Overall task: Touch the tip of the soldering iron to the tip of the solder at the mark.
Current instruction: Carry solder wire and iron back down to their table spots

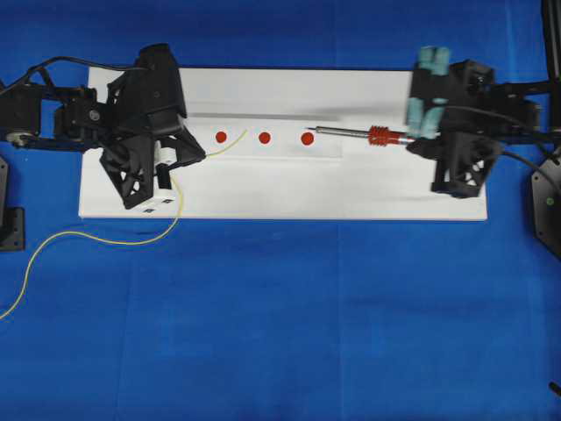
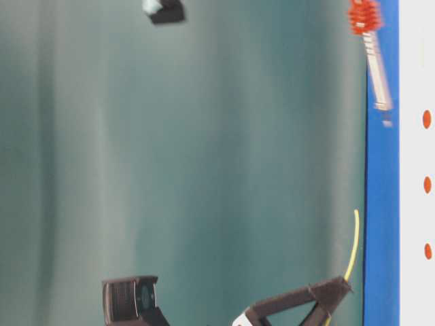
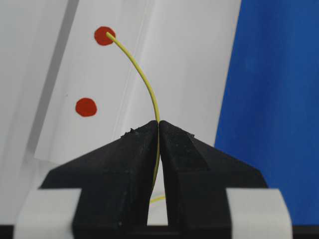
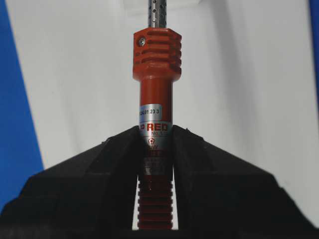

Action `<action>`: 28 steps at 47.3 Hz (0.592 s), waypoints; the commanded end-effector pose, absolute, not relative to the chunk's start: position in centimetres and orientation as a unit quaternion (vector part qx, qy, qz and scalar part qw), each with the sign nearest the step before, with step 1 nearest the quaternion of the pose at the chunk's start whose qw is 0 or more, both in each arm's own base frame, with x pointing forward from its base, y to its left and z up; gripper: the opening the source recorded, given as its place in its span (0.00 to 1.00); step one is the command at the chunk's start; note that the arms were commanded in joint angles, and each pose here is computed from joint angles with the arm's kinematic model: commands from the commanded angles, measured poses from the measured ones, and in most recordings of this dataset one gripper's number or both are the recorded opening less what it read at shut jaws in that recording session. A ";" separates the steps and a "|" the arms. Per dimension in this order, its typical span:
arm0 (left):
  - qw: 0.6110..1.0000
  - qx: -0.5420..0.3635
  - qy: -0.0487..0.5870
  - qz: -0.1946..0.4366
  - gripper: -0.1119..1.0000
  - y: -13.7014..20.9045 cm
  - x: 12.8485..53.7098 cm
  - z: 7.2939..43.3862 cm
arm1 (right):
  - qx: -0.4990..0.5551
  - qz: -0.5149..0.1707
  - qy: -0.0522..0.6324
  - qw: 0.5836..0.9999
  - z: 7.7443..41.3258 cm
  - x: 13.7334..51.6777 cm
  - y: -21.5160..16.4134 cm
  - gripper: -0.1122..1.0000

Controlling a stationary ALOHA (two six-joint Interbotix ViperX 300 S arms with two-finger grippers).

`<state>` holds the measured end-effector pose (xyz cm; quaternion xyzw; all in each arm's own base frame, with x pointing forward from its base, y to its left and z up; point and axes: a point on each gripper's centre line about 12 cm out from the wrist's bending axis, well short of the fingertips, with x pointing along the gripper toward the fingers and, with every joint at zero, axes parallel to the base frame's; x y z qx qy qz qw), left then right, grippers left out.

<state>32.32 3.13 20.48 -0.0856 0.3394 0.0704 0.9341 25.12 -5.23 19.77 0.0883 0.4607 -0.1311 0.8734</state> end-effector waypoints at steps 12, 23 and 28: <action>0.949 -0.083 0.298 0.066 0.12 2.9 31.3 21.6 | 0.113 -0.141 0.386 0.904 21.9 22.6 -4.8 0.16; 0.956 -0.077 0.279 0.043 0.12 1.4 30.8 21.8 | 0.129 -0.129 0.361 0.915 22.0 23.2 -3.9 0.16; 0.960 -0.070 0.269 0.013 0.12 -0.5 30.5 21.8 | 0.130 -0.092 0.343 0.926 22.4 23.9 -2.0 0.16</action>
